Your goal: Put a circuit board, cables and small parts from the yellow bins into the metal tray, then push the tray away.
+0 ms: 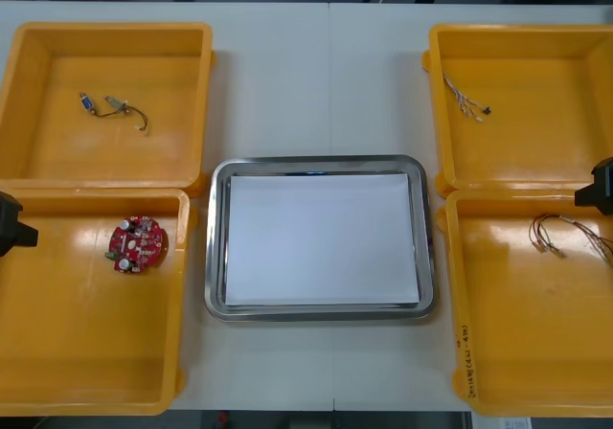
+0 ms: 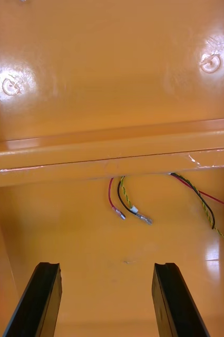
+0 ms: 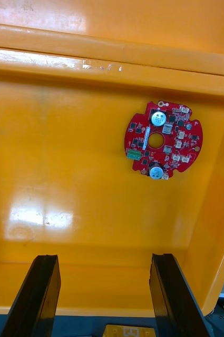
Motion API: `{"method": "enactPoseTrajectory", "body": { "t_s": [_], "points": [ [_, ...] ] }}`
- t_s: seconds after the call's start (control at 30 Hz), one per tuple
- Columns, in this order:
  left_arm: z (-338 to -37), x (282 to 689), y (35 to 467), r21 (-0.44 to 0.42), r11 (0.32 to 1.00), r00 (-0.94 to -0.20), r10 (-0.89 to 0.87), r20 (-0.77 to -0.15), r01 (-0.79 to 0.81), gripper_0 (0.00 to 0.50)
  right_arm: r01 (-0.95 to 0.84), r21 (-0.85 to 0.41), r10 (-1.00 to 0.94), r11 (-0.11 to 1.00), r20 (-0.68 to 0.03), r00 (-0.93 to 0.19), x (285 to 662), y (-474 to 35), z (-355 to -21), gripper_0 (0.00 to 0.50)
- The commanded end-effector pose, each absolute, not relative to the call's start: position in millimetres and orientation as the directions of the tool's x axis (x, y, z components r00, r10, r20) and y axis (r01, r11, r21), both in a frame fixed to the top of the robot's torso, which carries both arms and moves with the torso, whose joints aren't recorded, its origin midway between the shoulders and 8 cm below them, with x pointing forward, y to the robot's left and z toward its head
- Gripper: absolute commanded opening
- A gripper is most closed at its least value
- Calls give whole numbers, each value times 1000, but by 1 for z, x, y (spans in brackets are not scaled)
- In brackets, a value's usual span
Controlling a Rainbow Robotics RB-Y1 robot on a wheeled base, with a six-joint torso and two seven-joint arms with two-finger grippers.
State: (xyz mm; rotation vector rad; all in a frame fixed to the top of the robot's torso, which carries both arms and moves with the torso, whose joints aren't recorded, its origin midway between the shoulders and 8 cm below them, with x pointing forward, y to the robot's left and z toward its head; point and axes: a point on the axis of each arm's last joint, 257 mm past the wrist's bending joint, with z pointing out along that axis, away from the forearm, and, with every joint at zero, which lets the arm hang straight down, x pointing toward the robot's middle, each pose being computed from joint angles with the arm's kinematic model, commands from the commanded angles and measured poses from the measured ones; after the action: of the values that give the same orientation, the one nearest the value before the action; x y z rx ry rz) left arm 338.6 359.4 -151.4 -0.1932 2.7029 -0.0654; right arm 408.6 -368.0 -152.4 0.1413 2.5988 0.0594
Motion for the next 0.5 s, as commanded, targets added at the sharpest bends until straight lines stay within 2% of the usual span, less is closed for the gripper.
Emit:
{"method": "enactPoseTrajectory", "body": {
  "t_s": [0.03, 0.5],
  "points": [
    [-140, 335, 374, 3, 997, -897, -71, -436, -80, 500, 92, 35, 97, 995, -527, -845, 405, -385, -142, 500],
    [-140, 335, 374, 3, 997, -897, -71, -436, -80, 500, 92, 35, 97, 995, -527, -845, 405, -385, -142, 500]
  ]
}}
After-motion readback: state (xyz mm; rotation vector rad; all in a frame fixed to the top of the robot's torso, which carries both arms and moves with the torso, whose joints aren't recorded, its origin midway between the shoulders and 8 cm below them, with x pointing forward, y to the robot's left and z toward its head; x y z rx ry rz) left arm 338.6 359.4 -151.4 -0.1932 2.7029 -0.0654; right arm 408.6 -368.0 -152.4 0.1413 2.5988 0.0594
